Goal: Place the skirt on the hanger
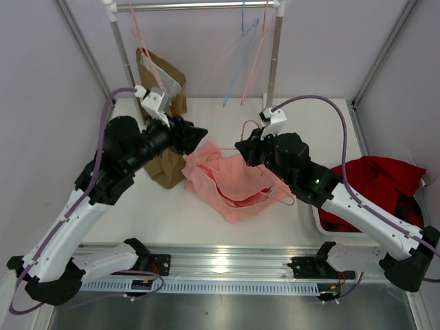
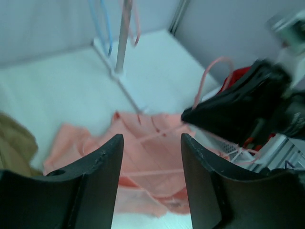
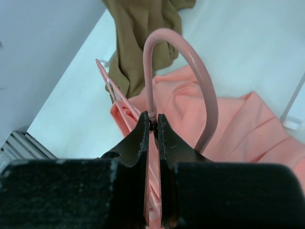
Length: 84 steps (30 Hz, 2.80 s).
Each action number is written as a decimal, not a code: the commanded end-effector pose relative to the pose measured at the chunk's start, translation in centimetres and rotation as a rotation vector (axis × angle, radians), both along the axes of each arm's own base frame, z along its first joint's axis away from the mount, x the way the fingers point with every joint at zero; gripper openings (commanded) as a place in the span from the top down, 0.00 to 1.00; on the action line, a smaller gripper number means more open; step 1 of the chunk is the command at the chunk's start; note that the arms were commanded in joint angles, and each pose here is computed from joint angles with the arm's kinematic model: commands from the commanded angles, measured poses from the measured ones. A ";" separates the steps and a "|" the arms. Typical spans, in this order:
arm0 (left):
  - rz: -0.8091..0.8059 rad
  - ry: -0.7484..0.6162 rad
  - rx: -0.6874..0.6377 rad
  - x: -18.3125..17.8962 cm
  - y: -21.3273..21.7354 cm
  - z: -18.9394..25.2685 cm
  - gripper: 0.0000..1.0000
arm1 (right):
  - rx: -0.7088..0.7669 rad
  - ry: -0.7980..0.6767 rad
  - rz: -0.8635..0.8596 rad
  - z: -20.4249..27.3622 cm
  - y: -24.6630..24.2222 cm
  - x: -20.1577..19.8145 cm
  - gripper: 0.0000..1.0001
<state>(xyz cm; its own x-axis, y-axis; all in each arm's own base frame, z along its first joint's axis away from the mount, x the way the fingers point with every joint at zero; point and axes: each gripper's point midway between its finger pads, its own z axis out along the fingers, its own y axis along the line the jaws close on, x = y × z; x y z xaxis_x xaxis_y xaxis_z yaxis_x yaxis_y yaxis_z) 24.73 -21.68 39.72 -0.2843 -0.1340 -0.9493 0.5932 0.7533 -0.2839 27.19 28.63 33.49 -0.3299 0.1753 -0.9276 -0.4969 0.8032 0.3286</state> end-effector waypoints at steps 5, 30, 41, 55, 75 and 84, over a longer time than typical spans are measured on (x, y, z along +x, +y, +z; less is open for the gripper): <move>-0.339 -0.202 0.193 0.8 -5.2 2.4 0.41 | 0.131 -0.181 0.150 9.2 -0.5 -2.1 1.00; -0.812 -0.053 0.178 -1.2 -9.5 -4.5 0.38 | 0.181 -0.147 0.205 10.2 -1.9 -2.0 1.00; -0.894 -0.050 0.133 -1.0 -10.9 -4.9 0.50 | 0.193 -0.140 0.209 10.4 -2.3 -2.1 1.00; -0.946 -0.017 0.046 -3.1 -11.4 -4.5 1.00 | 0.177 -0.124 0.173 9.6 -3.1 -1.4 1.00; -0.308 0.056 -0.100 -3.7 -4.2 -6.1 1.00 | 0.117 -0.029 0.070 6.2 -3.3 0.8 0.25; 0.104 0.107 -0.028 -0.2 1.8 -5.4 1.00 | 0.125 0.000 -0.097 7.0 -7.0 2.9 0.16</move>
<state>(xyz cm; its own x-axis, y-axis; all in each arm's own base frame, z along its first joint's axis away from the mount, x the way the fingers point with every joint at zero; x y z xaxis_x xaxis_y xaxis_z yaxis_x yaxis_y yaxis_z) 22.39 -22.73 31.53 -0.4251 -0.0998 -0.8996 0.6267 0.6847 -0.3721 29.49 23.09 37.39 -0.3646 0.2581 -0.8947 -0.4557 0.7884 0.4132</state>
